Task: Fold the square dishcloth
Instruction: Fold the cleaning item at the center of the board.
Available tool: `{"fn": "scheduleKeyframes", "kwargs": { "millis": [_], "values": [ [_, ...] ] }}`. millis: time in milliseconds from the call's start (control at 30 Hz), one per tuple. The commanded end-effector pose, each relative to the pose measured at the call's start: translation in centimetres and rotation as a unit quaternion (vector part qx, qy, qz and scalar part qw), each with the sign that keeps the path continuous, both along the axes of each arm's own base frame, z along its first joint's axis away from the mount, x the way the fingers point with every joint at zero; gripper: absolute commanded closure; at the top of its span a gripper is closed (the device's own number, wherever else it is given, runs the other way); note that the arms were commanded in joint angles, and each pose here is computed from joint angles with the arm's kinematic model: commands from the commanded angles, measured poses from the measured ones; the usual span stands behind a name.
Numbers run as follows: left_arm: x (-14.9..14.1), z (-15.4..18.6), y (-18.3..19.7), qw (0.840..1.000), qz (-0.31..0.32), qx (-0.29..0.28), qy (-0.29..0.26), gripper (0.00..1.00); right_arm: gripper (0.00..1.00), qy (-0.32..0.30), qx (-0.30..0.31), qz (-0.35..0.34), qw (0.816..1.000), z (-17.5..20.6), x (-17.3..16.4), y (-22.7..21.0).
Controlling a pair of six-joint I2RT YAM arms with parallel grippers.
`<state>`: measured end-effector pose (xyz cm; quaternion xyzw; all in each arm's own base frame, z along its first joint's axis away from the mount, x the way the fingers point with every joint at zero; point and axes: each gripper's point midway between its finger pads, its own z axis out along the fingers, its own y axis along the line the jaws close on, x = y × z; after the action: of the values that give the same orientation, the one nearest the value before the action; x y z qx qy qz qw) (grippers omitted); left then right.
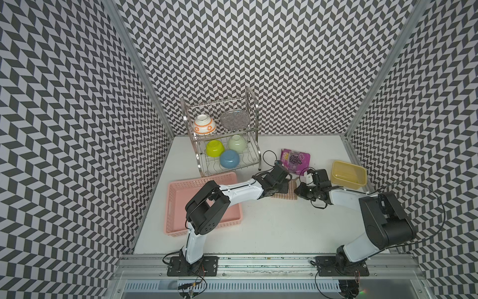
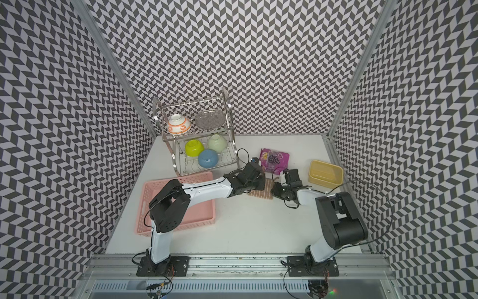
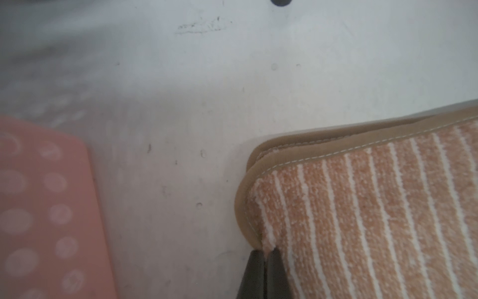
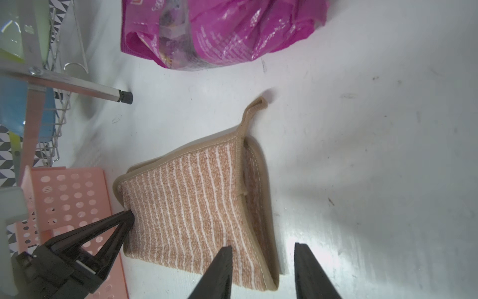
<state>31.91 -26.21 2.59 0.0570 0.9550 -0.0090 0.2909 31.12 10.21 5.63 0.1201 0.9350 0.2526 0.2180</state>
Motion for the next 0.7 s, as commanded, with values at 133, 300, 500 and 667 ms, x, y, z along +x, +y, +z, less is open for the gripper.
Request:
{"fn": "scheduleKeyframes", "kwargs": {
  "millis": [133, 300, 500, 667],
  "values": [
    [1.4, 3.9, 0.8, 0.999, 0.002, 0.023, -0.041, 1.0, 0.59, -0.035, 0.004, 0.021, 0.999, 1.4, 1.3, 2.0],
    [1.6, 5.2, -0.2, 0.999, -0.016, 0.009, -0.046, 1.0, 0.6, -0.035, -0.002, 0.033, 0.999, 1.1, 1.8, 2.9],
    [1.5, 6.8, -1.4, 0.998, -0.04, -0.008, -0.05, 1.0, 0.61, -0.024, -0.018, 0.023, 0.999, 0.0, 2.3, 2.8],
    [1.3, 7.8, -2.9, 0.996, -0.066, -0.019, -0.049, 1.0, 0.71, -0.009, -0.022, 0.017, 1.0, -1.4, 2.4, 2.6]
  ]
}}
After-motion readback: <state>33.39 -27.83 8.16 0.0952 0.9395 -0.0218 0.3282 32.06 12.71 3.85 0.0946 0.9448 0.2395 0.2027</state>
